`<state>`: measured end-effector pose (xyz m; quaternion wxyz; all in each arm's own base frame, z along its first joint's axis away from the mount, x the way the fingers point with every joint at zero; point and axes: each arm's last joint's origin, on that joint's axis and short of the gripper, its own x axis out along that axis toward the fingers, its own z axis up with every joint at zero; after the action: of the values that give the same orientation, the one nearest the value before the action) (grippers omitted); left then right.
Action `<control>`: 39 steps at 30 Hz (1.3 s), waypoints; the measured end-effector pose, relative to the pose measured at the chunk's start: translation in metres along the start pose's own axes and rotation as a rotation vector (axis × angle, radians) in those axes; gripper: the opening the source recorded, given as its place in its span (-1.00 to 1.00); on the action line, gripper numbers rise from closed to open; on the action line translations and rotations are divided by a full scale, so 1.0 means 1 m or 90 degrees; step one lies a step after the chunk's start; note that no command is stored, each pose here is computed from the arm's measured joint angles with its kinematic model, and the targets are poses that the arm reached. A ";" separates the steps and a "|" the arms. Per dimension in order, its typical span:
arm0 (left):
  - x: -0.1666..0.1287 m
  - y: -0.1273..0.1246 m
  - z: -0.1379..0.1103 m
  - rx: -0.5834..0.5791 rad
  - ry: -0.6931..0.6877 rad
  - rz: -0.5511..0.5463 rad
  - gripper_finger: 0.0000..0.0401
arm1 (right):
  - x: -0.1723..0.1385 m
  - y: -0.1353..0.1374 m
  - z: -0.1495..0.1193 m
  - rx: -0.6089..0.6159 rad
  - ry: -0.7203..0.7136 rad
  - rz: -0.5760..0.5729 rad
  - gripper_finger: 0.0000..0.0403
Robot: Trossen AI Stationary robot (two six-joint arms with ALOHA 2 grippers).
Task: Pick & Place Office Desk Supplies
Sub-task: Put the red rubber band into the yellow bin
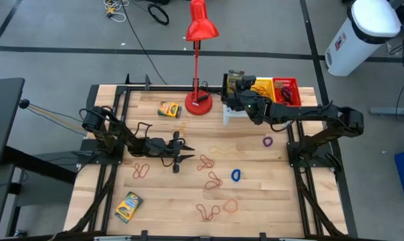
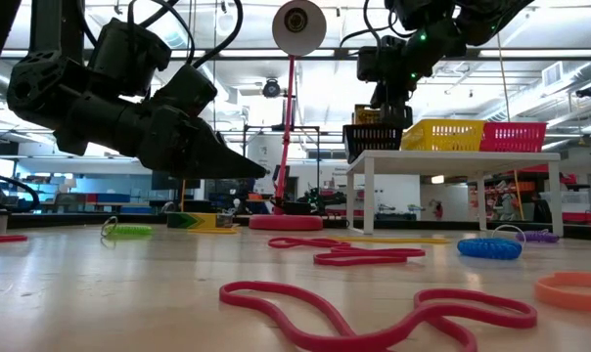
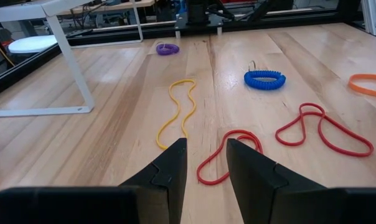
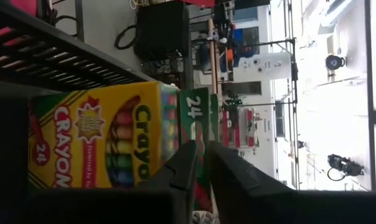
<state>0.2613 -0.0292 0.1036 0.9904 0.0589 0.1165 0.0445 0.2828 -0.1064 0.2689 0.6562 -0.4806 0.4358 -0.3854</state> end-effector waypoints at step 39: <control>0.000 0.000 0.000 -0.008 0.000 0.000 -0.40 | -0.124 -0.008 0.010 0.258 -0.180 0.080 -0.92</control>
<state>0.2614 -0.0294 0.1036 0.9908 0.0525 0.1162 0.0448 0.2514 0.0096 0.3035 0.8163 -0.3604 0.2824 -0.3523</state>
